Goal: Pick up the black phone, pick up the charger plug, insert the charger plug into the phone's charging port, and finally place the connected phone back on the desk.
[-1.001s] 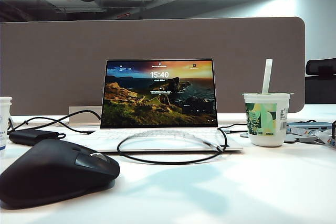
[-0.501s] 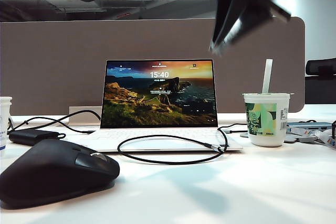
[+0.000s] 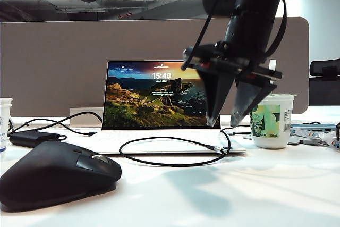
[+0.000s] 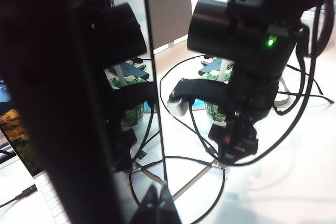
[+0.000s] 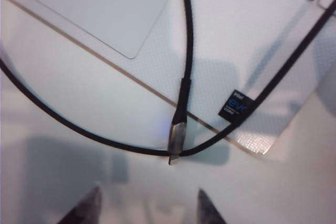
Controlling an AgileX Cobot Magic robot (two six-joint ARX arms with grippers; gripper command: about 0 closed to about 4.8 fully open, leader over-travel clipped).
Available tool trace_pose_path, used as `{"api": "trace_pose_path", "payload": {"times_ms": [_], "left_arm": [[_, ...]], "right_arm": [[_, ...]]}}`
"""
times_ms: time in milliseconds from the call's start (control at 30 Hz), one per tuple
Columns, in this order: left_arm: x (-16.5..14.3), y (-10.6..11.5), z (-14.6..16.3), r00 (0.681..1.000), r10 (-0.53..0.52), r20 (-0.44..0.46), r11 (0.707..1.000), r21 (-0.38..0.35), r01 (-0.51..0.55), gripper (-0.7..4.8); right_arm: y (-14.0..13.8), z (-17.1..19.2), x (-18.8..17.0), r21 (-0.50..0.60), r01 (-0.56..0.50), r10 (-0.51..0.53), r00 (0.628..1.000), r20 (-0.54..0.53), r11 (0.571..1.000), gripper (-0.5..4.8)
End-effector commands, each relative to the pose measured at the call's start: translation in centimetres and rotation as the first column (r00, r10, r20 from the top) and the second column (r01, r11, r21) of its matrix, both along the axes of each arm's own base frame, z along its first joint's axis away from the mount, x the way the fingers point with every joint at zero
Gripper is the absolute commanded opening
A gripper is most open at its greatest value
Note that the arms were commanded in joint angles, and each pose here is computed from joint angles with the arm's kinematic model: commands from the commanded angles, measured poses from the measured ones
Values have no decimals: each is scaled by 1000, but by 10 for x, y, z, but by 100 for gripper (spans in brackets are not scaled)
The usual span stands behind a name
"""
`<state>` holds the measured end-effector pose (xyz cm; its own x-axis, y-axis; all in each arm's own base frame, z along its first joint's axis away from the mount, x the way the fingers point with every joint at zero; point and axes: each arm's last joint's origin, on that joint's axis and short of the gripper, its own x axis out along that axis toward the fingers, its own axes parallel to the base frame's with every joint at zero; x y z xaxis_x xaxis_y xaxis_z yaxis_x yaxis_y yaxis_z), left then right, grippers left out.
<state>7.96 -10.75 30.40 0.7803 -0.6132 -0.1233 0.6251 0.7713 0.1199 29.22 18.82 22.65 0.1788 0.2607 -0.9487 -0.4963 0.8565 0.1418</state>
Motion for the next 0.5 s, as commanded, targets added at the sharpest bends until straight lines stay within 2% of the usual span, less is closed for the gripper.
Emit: {"api": "trace_pose_path", "payload": {"times_ms": [33, 167, 501], "left_arm": [[-1, 1, 6, 1000, 0, 25, 999, -37, 1, -6], [-1, 1, 6, 1000, 0, 24, 999, -36, 1, -6], [-1, 1, 5, 1000, -1, 21, 999, -32, 1, -6]], "right_arm": [[4, -4, 2, -39, -13, 14, 1000, 24, 999, 225], [7, -7, 4, -69, -7, 11, 998, 58, 998, 225], [17, -7, 4, -44, -27, 31, 995, 100, 999, 222]]}}
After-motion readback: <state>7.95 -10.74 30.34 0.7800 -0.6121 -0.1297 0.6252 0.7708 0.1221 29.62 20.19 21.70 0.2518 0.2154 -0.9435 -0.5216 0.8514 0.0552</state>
